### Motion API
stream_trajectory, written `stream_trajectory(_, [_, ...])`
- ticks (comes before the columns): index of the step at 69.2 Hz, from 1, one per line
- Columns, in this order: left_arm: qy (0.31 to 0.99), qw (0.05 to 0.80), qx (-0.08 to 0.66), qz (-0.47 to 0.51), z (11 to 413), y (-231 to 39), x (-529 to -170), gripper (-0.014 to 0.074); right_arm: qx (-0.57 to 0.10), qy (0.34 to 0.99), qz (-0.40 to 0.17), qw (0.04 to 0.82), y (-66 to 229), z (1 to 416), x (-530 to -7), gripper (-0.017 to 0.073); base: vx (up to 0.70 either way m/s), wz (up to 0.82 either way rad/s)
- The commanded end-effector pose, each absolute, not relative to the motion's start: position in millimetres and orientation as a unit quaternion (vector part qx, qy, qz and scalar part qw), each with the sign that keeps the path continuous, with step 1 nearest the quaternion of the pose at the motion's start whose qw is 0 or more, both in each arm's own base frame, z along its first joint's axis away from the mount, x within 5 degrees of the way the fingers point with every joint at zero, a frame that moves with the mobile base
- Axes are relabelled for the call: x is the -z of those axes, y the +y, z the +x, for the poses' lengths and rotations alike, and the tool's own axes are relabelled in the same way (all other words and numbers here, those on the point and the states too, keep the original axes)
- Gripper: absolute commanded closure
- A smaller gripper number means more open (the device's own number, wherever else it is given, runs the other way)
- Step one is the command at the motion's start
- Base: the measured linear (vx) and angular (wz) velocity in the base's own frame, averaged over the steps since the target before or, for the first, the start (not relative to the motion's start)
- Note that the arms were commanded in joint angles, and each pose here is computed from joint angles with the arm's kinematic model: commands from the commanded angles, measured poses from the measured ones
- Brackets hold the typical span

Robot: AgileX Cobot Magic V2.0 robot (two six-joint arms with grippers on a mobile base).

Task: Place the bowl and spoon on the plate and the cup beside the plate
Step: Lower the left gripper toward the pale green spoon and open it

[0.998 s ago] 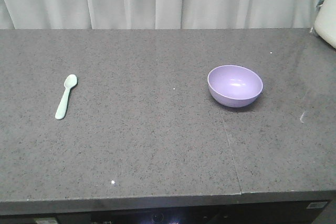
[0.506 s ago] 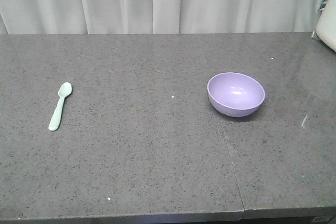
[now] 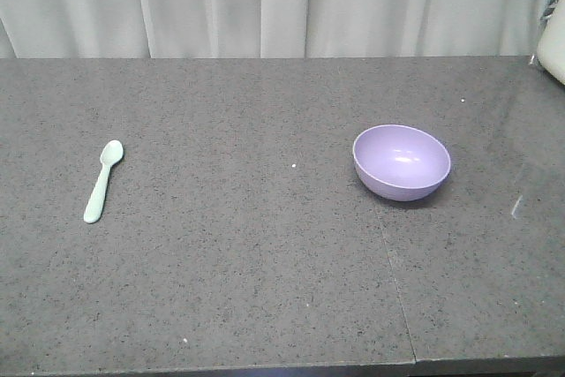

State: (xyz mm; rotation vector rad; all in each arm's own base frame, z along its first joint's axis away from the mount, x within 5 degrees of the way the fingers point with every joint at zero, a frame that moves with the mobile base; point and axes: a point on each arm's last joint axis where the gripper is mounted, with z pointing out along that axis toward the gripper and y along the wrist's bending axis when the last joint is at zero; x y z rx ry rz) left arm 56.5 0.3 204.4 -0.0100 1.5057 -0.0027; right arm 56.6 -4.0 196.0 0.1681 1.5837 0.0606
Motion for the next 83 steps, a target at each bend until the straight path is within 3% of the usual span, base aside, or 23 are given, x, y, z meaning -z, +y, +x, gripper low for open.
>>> stream_trajectory(1, [0.649, 0.761, 0.008, -0.009, 54.2, 0.0, -214.4, 0.06, -0.021, 0.684, 0.067, 0.726, -3.8, 55.9, -201.7, 0.057, 0.02, 0.03])
stream_trajectory(83, [0.649, 0.761, 0.008, -0.009, 54.2, 0.0, -214.4, 0.06, -0.021, 0.684, 0.067, 0.726, -3.8, 55.9, -201.7, 0.057, 0.03, 0.03])
